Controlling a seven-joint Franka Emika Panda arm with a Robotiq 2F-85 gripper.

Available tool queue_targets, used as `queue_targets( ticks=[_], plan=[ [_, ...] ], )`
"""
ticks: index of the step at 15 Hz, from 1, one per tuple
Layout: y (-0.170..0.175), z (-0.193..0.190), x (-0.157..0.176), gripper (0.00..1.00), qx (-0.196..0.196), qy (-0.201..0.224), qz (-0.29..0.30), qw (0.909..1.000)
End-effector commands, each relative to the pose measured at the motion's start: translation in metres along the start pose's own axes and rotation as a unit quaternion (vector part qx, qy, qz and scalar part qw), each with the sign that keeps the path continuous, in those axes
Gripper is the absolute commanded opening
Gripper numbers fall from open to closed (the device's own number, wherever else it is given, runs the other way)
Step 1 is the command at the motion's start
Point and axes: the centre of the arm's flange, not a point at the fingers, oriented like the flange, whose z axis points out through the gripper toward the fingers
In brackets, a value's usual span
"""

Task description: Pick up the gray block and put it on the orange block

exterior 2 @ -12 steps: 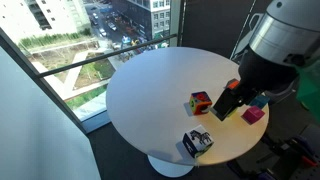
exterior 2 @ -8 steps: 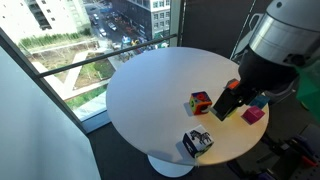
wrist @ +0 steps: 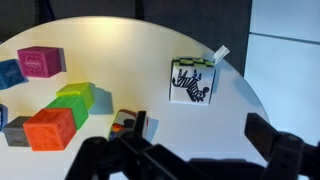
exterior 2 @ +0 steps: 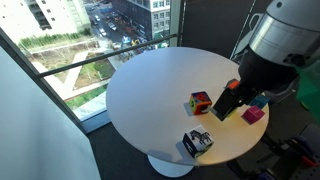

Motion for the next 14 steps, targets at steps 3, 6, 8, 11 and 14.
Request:
queue_targets(
  ticks=[3,6,8,11,14],
  plan=[
    [0.0,0.0,0.0,1.0,0.0,0.0,0.0,1.0],
    [0.001,0.0,0.002,1.0,-0.002,0.003,0.003,1.0],
    [0.006,-0.001,0.007,1.0,-0.004,0.007,0.011,0.9999],
    [0.015,-0.003,0.016,1.0,-0.006,0.01,0.025,0.9996],
    [0.029,-0.007,0.027,1.0,-0.008,0.015,0.042,0.9989]
  ],
)
